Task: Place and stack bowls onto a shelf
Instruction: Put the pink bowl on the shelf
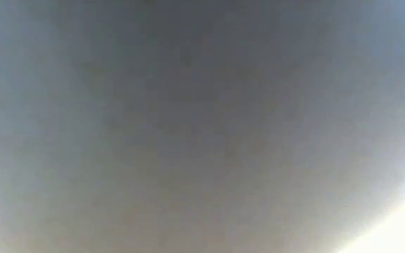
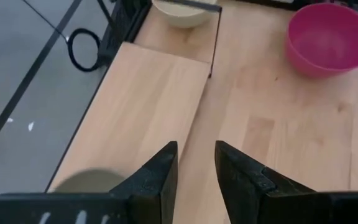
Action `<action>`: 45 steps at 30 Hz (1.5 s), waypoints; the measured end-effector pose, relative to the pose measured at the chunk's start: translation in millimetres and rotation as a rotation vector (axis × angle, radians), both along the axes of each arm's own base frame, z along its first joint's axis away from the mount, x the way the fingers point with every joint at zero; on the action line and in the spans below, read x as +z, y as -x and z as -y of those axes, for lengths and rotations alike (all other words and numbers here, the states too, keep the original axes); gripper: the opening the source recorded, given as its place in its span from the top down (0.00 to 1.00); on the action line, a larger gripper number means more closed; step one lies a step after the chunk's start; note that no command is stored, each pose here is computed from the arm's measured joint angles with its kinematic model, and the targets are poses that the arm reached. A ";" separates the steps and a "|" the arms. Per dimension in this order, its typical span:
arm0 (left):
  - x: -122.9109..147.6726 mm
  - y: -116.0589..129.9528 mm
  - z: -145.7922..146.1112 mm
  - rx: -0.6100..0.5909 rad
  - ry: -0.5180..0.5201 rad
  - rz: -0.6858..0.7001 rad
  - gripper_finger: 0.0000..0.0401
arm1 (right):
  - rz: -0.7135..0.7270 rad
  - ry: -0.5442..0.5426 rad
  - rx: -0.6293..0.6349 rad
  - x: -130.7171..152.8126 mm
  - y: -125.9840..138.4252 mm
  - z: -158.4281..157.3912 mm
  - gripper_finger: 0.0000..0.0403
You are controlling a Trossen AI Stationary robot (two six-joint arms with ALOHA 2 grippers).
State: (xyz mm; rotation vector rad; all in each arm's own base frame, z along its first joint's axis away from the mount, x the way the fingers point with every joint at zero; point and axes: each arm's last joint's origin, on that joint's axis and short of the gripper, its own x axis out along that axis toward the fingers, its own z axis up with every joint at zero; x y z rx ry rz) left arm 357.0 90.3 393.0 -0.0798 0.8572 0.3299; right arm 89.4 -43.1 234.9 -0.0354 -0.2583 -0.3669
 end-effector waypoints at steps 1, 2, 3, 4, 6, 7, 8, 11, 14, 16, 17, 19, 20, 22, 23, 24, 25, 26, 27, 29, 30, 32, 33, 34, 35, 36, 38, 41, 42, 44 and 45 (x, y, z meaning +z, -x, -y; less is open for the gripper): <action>0.5 1.5 -0.4 0.007 0.006 -0.009 0.72 | 0.000 0.000 0.000 0.0 0.0 0.0 1.00; 0.3 3.3 -0.6 0.014 0.012 -0.021 0.72 | -0.001 0.000 0.002 -0.1 0.0 0.0 1.00; 1.4 7.6 -1.1 0.021 0.018 -0.033 0.72 | -0.001 0.000 0.002 -0.1 0.0 0.0 1.00; 1.3 11.6 -1.2 0.030 0.027 -0.051 0.72 | -0.001 0.000 0.002 0.0 0.0 0.0 1.00; 2.7 17.0 -0.5 0.051 0.044 -0.066 0.72 | -0.001 0.001 0.002 0.0 0.0 -0.1 1.00; 4.8 21.2 0.1 0.061 0.052 -0.072 0.72 | -0.002 0.002 0.002 -0.1 -0.1 -0.1 1.00; 6.0 25.9 0.7 0.068 0.058 -0.087 0.72 | -0.005 0.005 0.002 -0.3 -0.1 -0.1 1.00; 14.8 34.5 3.7 0.068 0.055 -0.064 0.72 | -0.029 0.014 -0.003 -2.1 -0.5 0.2 1.00; 26.9 48.3 7.4 0.067 0.049 -0.038 0.72 | -0.048 0.005 -0.003 -3.4 -0.7 0.3 1.00; 35.0 58.5 9.9 0.067 0.044 -0.021 0.72 | -0.083 -0.010 -0.003 -1.7 -0.3 0.1 1.00; 37.7 62.6 11.0 0.069 0.041 -0.018 0.72 | -0.108 -0.010 -0.005 0.4 0.4 -0.3 1.00; 47.2 73.8 14.8 0.068 0.032 0.012 0.72 | -0.173 -0.001 -0.012 6.2 2.9 -1.6 1.00; 51.5 79.7 17.1 0.065 0.028 0.024 0.72 | -0.210 0.001 -0.014 9.1 4.6 -2.4 1.00; 60.3 88.9 22.2 0.055 0.019 0.061 0.72 | -0.270 0.001 -0.016 16.4 8.8 -4.6 1.00; 64.3 95.2 24.5 0.053 0.015 0.071 0.72 | -0.294 0.001 -0.016 21.2 11.5 -6.0 1.00; 66.3 100.0 25.9 0.055 0.010 0.069 0.72 | -0.314 -0.005 -0.015 26.4 14.7 -7.7 1.00; 68.3 103.7 27.6 0.053 0.003 0.071 0.72 | -0.334 -0.010 -0.015 31.3 18.0 -9.4 1.00; 70.7 107.4 29.7 0.052 -0.001 0.078 0.72 | -0.361 -0.013 -0.015 35.3 21.4 -11.1 1.00; 72.7 112.6 31.7 0.055 -0.004 0.077 0.72 | -0.390 -0.021 -0.013 38.3 24.8 -12.9 1.00; 76.1 123.1 35.6 0.060 -0.004 0.071 0.72 | -0.436 -0.042 -0.009 44.2 31.1 -16.1 1.00; 78.6 127.5 38.2 0.059 -0.005 0.081 0.72 | -0.454 -0.050 -0.007 47.5 34.3 -17.9 1.00; 80.7 136.6 42.7 0.053 0.000 0.070 0.72 | -0.481 -0.064 -0.003 52.4 40.0 -20.9 1.00; 81.2 138.5 45.1 0.044 0.000 0.067 0.72 | -0.484 -0.075 -0.002 54.7 42.1 -22.0 1.00; 82.8 141.5 48.1 0.034 -0.001 0.073 0.72 | -0.475 -0.097 -0.005 57.2 43.8 -22.8 1.00; 83.3 145.3 50.5 0.026 0.000 0.064 0.72 | -0.458 -0.125 -0.012 59.4 44.8 -23.1 1.00; 82.9 148.4 52.6 0.018 0.003 0.049 0.72 | -0.442 -0.151 -0.027 61.3 45.8 -23.1 1.00; 85.8 156.6 57.9 0.005 0.008 0.056 0.72 | -0.419 -0.197 -0.033 62.8 46.8 -23.3 1.00; 89.0 165.7 63.5 -0.014 0.010 0.065 0.72 | -0.419 -0.262 -0.028 60.8 47.4 -23.8 0.98; 90.3 168.3 65.3 -0.021 0.008 0.073 0.72 | -0.422 -0.278 -0.029 59.9 47.5 -23.8 0.96; 92.8 173.8 68.0 -0.034 0.007 0.087 0.72 | -0.422 -0.280 -0.030 59.9 47.6 -23.8 0.93; 94.3 177.5 69.1 -0.041 0.006 0.096 0.72 | -0.419 -0.279 -0.029 60.1 47.5 -23.8 0.91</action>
